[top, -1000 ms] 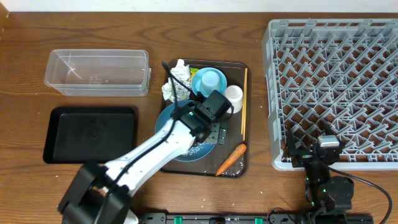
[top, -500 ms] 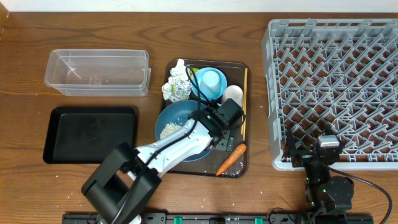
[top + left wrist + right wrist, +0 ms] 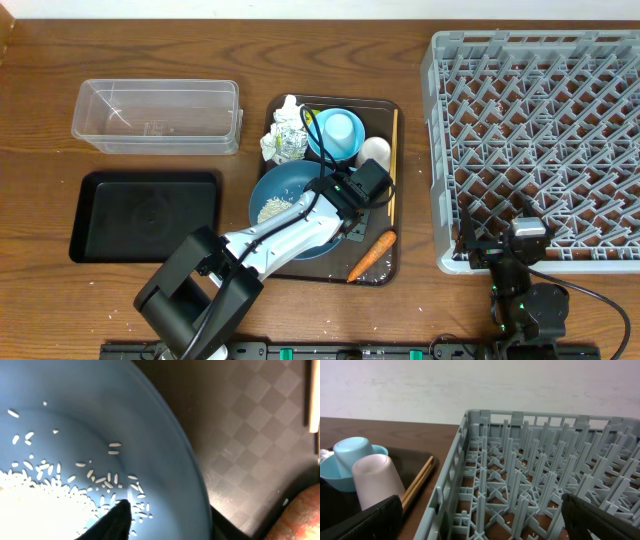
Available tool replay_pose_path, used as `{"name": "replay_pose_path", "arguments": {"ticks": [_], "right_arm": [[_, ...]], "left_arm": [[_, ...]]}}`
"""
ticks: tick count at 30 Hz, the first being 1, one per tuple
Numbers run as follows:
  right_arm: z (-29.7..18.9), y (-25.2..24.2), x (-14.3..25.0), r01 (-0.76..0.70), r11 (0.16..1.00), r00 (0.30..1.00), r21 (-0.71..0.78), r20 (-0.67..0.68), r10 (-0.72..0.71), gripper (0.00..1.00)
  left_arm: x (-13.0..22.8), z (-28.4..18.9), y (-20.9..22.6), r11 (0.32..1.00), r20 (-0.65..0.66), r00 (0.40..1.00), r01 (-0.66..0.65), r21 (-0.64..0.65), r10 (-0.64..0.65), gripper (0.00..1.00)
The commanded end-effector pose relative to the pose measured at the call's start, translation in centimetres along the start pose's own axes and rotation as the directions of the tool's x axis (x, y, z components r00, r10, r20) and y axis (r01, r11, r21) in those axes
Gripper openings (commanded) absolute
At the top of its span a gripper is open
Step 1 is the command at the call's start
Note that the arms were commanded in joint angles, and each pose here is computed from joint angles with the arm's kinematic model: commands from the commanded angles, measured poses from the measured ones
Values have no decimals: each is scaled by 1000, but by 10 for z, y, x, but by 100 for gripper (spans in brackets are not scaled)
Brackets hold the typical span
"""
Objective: Sort waste into correct bins and load items into the dishwasher rack
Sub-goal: 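Grasp the rim of the blue plate with rice using the left gripper, then lift the blue plate and carry it left over the black tray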
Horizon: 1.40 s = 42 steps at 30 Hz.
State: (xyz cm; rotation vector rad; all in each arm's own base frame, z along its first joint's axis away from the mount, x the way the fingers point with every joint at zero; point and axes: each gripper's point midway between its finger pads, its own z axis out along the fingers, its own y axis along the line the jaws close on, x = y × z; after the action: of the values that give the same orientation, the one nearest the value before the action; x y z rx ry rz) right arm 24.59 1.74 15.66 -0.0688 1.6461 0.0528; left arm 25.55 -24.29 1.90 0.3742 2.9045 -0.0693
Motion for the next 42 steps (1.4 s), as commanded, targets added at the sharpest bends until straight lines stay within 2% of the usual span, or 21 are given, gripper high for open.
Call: {"name": "replay_pose_path", "arguments": {"ticks": [1, 9, 11, 13, 20, 34, 42], "right_arm": [[0, -1, 2, 8, 1000, 1000, 5, -6, -8, 99], [0, -1, 2, 8, 1000, 1000, 5, -6, -8, 99], [0, -1, 2, 8, 1000, 1000, 5, -6, -8, 99], [0, -1, 2, 8, 1000, 1000, 5, -6, -8, 99], [0, -1, 2, 8, 1000, 1000, 5, -6, -8, 99], [0, -1, 2, 8, 1000, 1000, 5, -6, -8, 99], [0, -1, 2, 8, 1000, 1000, 5, -6, -8, 99]], "left_arm": [[1, 3, 4, 1000, 1, 1000, -9, -23, 9, 35], [1, 3, 4, 1000, 2, 1000, -6, -22, 6, 19], [0, 2, 4, 1000, 5, 1000, -6, -20, 6, 8], [-1, 1, 4, 1000, 8, 1000, -6, -18, 6, 6], [-10, -22, 0, 1000, 63, 998, -14, 14, 13, 6], [-23, -109, 3, 993, 249, 968, -64, 103, 36, 6], [-32, -140, 22, 996, 348, 937, -51, 76, 21, 6]]}}
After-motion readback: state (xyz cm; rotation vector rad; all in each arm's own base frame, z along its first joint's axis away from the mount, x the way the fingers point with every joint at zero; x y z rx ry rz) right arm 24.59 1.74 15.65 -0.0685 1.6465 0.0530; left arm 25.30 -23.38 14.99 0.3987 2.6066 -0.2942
